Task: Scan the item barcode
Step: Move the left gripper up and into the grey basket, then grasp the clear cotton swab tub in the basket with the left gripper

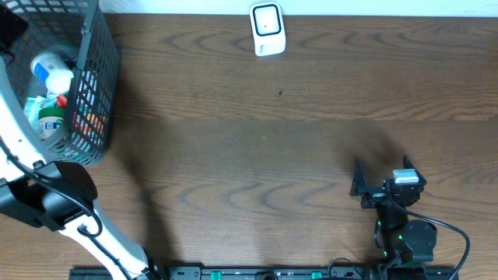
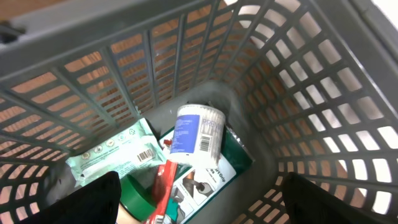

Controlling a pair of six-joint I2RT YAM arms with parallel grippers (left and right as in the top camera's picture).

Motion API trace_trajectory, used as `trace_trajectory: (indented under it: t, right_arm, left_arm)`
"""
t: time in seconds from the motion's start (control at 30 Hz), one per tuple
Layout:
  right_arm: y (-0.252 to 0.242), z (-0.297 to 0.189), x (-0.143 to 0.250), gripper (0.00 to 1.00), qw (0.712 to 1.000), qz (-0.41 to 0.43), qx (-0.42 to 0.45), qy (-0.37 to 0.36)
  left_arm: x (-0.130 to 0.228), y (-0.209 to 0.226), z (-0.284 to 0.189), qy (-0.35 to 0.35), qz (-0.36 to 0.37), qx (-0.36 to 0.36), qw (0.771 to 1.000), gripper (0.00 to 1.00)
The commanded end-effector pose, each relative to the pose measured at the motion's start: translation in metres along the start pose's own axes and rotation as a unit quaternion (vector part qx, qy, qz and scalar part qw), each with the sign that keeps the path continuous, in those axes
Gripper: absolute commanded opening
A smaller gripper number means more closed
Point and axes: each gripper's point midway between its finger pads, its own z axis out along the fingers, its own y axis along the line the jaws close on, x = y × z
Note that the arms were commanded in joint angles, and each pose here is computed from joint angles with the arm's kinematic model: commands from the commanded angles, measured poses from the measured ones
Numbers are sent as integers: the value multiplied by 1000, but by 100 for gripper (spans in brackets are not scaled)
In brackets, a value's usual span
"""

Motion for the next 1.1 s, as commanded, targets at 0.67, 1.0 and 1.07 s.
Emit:
trace_trajectory:
  t: [0.67, 1.0, 1.07]
  right_arm:
    - [1, 0, 0, 99, 1000, 6, -2, -1]
    - [1, 0, 0, 99, 1000, 6, -2, -1]
    - [1, 0, 0, 99, 1000, 6, -2, -1]
  left_arm:
    - [8, 7, 46, 16, 44, -27, 999, 43]
    - [-2, 2, 49, -5, 36, -17, 999, 83]
    - [-3, 1, 52, -7, 24, -16, 1000, 84]
